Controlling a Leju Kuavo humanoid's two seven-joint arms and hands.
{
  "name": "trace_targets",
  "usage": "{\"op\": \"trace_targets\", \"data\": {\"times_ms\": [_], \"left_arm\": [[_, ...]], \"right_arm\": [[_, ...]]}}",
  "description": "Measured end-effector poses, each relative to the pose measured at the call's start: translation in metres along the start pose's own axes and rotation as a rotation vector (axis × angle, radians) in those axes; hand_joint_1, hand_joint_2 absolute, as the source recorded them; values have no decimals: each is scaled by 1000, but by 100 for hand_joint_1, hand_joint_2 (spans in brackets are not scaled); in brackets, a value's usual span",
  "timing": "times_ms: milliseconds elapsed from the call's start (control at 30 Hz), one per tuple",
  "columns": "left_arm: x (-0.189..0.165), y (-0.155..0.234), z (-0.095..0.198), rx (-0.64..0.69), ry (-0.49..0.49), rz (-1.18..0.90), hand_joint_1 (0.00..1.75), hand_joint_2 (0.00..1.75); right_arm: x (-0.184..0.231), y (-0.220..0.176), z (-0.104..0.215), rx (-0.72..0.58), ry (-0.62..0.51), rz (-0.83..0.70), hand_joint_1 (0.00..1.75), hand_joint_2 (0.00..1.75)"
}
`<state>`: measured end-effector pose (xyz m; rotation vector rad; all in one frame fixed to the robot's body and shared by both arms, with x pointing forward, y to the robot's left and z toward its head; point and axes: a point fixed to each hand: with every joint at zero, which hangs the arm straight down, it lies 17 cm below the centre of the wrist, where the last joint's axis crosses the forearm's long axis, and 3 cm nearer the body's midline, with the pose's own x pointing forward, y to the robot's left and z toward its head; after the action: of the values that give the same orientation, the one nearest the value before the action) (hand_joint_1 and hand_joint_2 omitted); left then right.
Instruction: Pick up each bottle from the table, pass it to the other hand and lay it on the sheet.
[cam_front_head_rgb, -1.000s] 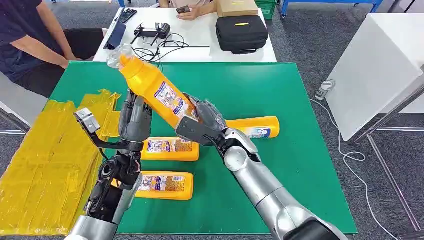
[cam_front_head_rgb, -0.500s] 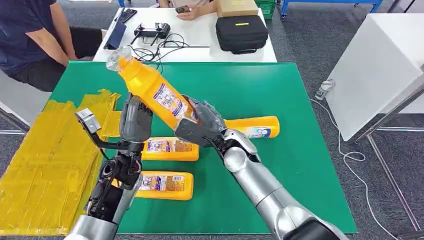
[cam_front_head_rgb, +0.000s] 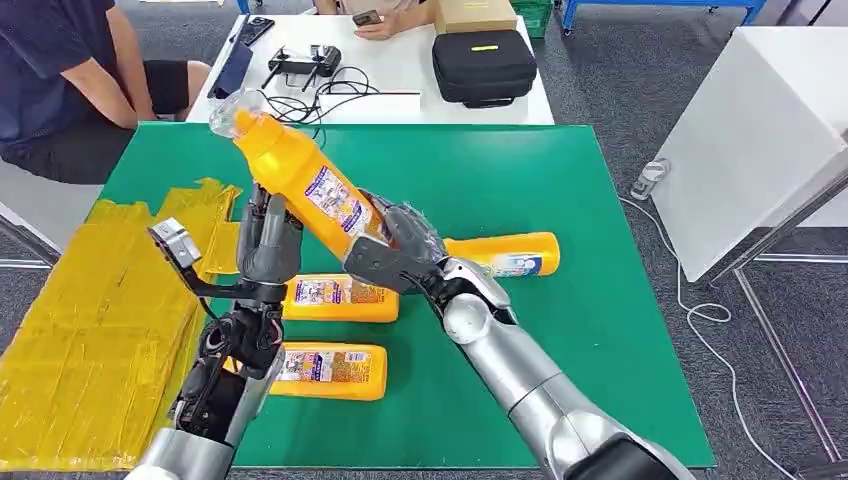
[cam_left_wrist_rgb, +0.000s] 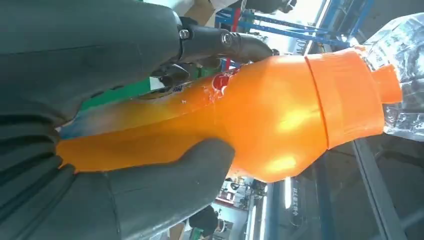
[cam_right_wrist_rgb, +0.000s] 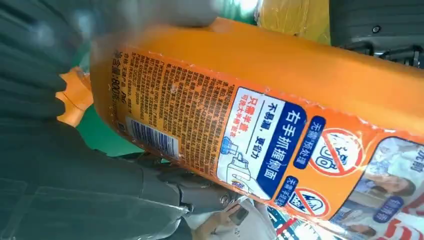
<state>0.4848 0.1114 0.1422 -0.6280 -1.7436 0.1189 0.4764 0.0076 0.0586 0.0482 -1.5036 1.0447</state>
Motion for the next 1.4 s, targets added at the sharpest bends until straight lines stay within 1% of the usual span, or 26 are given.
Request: {"op": "trace_targets", "data": {"times_ms": [167, 200, 333, 367, 467, 533, 600, 700, 833, 1000, 1033, 1067, 1233, 1400], "left_arm": [[2, 5, 1, 6, -11, -9, 0, 175], [2, 5, 1, 6, -11, -11, 0, 0], [3, 12, 2, 18, -13, -23, 0, 0], [4, 20, 2, 40, -18, -34, 0, 0], [15, 58, 11, 138, -48, -62, 0, 0], [26, 87, 23, 199, -68, -85, 0, 0], [38, 115, 34, 260, -87, -104, 0, 0], [55, 145, 51, 337, -125, -124, 0, 0], [72, 163, 66, 382, -162, -137, 0, 0], [82, 170, 70, 401, -184, -150, 2, 0], [84, 171, 71, 404, -188, -152, 171, 0], [86, 171, 73, 406, -193, -152, 175, 0], [96, 164, 77, 384, -223, -140, 175, 0], [101, 153, 86, 353, -230, -145, 175, 0]], "right_arm": [[-4, -19, 3, -47, -14, -3, 175, 175], [-5, -23, 3, -52, -16, 0, 175, 175], [-8, -34, 6, -72, -21, 8, 175, 175], [-10, -45, 7, -96, -24, 10, 175, 175], [-17, -94, 17, -191, -26, 21, 175, 175], [-24, -129, 29, -251, -14, 24, 175, 175], [-23, -166, 45, -315, -32, 24, 175, 175], [-18, -203, 64, -385, -64, 24, 175, 175], [-16, -225, 81, -445, -82, 29, 175, 175], [-13, -237, 89, -481, -94, 41, 175, 175], [-13, -238, 91, -486, -95, 42, 175, 175], [-13, -238, 92, -490, -94, 41, 175, 175], [-20, -239, 99, -503, -79, 46, 175, 175], [-23, -230, 100, -483, -79, 42, 175, 175]]}}
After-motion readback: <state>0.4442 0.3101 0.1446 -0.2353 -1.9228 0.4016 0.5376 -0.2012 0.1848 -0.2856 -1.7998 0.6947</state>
